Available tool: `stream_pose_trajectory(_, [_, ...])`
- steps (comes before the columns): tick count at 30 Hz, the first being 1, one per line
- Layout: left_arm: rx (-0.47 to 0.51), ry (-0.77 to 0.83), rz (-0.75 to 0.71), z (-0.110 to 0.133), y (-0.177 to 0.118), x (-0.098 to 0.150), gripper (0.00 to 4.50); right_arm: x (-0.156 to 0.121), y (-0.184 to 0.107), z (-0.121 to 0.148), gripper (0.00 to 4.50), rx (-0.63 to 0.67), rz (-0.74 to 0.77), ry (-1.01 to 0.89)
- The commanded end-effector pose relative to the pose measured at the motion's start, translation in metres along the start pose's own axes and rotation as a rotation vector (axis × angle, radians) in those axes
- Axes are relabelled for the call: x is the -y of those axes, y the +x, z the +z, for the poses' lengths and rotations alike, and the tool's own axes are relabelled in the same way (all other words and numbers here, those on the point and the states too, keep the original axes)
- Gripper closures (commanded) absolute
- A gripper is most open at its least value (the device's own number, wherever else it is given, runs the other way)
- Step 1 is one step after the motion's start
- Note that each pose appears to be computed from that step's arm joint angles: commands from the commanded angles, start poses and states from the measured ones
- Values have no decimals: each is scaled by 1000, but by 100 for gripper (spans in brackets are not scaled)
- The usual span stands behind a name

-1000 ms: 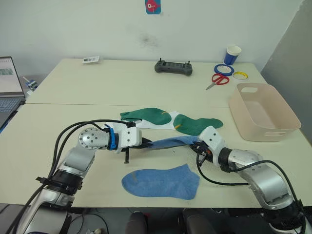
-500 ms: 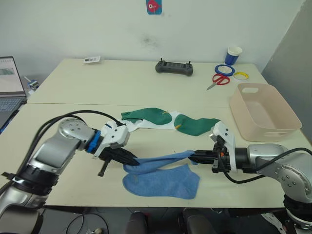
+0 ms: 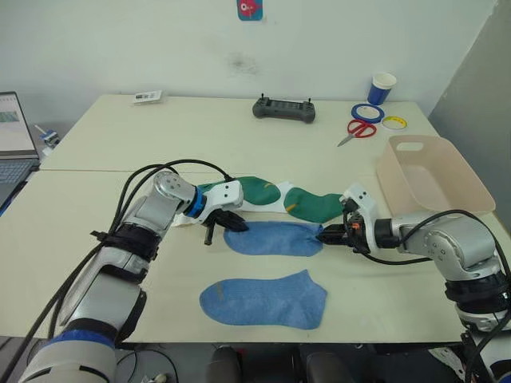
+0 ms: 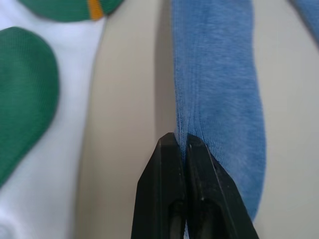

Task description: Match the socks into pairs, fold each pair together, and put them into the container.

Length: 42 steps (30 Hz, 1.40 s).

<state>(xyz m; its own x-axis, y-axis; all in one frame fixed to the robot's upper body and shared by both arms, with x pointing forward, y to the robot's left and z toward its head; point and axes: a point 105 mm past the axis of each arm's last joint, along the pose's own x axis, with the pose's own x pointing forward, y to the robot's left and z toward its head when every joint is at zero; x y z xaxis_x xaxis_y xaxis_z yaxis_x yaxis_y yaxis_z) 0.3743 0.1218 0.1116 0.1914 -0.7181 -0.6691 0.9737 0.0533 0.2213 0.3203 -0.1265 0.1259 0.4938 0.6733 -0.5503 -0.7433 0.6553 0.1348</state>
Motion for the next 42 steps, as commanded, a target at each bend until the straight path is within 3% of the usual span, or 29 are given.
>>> stream_pose_trajectory(1, [3, 84, 87, 9, -9, -15, 405, 7, -10, 20, 170, 77, -76, -90])
stream_pose_trajectory(6, [114, 68, 214, 27, -37, -33, 265, 9, -29, 30, 0, 163, -165, -172])
stream_pose_trajectory(10, [211, -66, 282, 25, -71, -28, 140, -13, -41, 28, 0, 234, -183, -244])
stream_pose_trajectory(14, [305, -283, 332, 12, -82, -7, 10, -32, -37, 15, 0, 260, -192, -258])
stream_pose_trajectory(17, [329, -438, 346, -1, -80, 13, 5, -60, -34, 13, 0, 331, -97, -309])
stream_pose_trajectory(20, [351, -496, 388, -2, -74, 21, 5, -80, -37, 8, 0, 361, -27, -421])
stream_pose_trajectory(25, [363, -557, 580, -12, -61, 17, 5, -80, -39, 8, 0, 426, -64, -394])
stream_pose_trajectory(33, [302, -664, 506, -20, -13, 17, 5, -62, -46, -8, 0, 350, -139, -402])
stream_pose_trajectory(36, [298, -628, 457, -15, -3, 16, 5, -54, -46, -9, 0, 353, -190, -378])
stream_pose_trajectory(39, [279, -626, 434, -15, 4, 13, 66, -41, -47, -14, 0, 338, -276, -312])
stream_pose_trajectory(42, [279, -629, 405, -12, 13, 15, 157, -28, -41, -30, 0, 316, -349, -161])
